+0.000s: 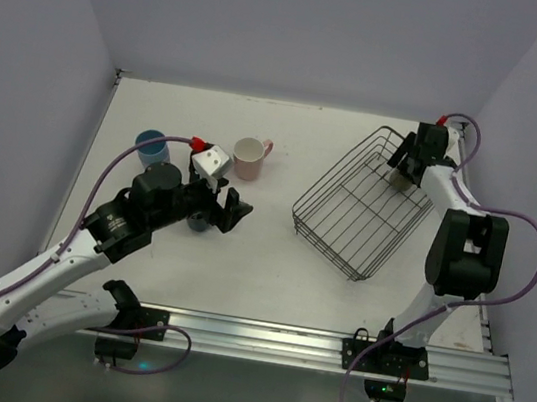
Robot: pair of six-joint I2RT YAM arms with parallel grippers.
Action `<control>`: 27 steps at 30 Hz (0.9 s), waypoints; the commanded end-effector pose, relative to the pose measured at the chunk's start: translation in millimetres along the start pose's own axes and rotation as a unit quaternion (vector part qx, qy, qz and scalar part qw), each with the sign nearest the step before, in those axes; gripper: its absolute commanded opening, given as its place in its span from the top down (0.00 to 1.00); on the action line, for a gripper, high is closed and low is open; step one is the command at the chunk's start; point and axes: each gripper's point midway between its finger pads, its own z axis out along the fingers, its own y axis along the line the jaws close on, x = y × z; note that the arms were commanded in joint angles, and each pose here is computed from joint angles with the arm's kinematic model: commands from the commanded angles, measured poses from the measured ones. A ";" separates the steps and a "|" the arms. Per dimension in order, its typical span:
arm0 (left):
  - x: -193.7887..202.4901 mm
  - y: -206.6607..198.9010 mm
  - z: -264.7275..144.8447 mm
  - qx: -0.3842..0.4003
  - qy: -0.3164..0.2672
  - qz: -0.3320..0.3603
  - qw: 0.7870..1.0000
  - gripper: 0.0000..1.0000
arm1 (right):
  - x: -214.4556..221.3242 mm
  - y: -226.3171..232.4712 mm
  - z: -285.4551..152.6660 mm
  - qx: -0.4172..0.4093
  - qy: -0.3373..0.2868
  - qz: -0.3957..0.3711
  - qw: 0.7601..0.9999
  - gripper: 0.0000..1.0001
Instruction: Unload the cups from the dish rack
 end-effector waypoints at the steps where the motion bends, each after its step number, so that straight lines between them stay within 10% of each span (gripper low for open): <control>1: -16.9 -0.7 -5.4 0.000 -0.035 0.011 0.999 0.14 | 5.2 -13.6 9.8 0.014 0.036 -0.014 0.999 0.20; 15: -11.9 1.5 -0.9 -0.005 -0.026 0.011 1.000 0.14 | 16.4 -11.0 43.5 0.029 0.093 -0.063 0.993 0.22; 21: -9.2 3.7 1.4 -0.010 -0.021 0.012 1.000 0.14 | 2.2 -12.9 33.4 0.034 0.069 -0.069 0.995 0.54; 27: -5.4 4.6 5.0 -0.013 -0.013 0.011 1.000 0.14 | -33.8 -4.9 0.4 0.007 -0.019 -0.059 0.998 0.64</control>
